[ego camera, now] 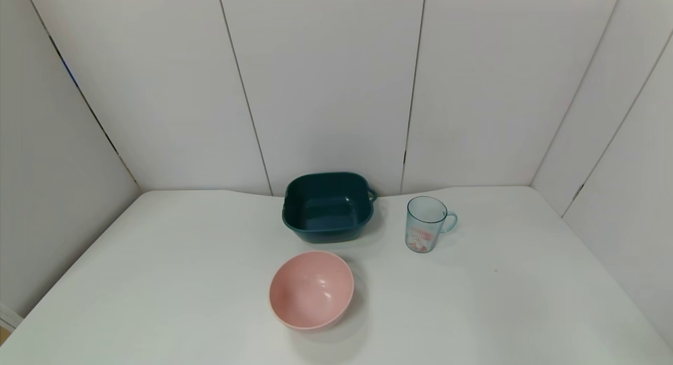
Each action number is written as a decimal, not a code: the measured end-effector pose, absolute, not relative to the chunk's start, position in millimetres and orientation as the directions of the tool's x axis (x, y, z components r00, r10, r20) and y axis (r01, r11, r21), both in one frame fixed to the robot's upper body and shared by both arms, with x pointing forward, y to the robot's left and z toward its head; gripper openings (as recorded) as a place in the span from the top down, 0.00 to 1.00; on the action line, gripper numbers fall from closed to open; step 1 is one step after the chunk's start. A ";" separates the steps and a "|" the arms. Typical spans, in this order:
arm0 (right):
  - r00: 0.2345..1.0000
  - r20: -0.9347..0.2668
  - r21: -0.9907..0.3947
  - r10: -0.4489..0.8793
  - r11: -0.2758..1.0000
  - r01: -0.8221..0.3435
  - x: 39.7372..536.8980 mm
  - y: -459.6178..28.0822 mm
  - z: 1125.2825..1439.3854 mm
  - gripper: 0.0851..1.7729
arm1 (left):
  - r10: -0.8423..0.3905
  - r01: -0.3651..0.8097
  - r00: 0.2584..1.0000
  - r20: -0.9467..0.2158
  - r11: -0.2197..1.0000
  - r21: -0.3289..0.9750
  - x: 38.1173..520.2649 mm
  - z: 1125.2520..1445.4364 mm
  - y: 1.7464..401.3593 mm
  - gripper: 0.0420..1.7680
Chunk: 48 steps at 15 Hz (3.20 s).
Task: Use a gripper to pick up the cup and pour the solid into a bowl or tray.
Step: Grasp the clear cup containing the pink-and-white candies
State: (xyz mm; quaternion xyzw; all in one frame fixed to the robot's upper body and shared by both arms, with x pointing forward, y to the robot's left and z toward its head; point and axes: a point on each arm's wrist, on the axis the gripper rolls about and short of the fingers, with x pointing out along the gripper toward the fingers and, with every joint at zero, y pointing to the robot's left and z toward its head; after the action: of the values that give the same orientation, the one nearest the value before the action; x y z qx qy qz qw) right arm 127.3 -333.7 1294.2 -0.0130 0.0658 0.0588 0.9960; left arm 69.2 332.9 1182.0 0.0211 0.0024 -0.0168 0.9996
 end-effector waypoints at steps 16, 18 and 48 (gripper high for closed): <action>0.866 -0.374 -0.034 0.333 0.928 -0.372 330.3 -224.5 1235.9 0.04 | -0.033 0.034 0.999 -0.006 0.999 0.043 69.2 1182.0 332.9 0.03; 0.864 -0.381 -0.019 0.329 0.931 -0.363 345.3 -212.5 1221.5 0.04 | -0.034 0.034 0.999 -0.006 0.999 0.043 69.2 1182.0 332.9 0.03; 0.936 -0.303 0.011 0.177 0.983 -0.182 455.3 -152.0 1156.8 0.04 | -0.033 0.034 0.999 -0.006 0.999 0.042 69.2 1182.0 332.9 0.03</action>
State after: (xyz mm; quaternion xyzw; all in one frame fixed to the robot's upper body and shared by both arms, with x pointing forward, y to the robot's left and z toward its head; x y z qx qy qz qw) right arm 455.3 -152.0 1156.8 -0.0088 0.1532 0.0912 0.9839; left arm 69.2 332.9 1182.0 0.0211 0.0024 -0.0168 0.9996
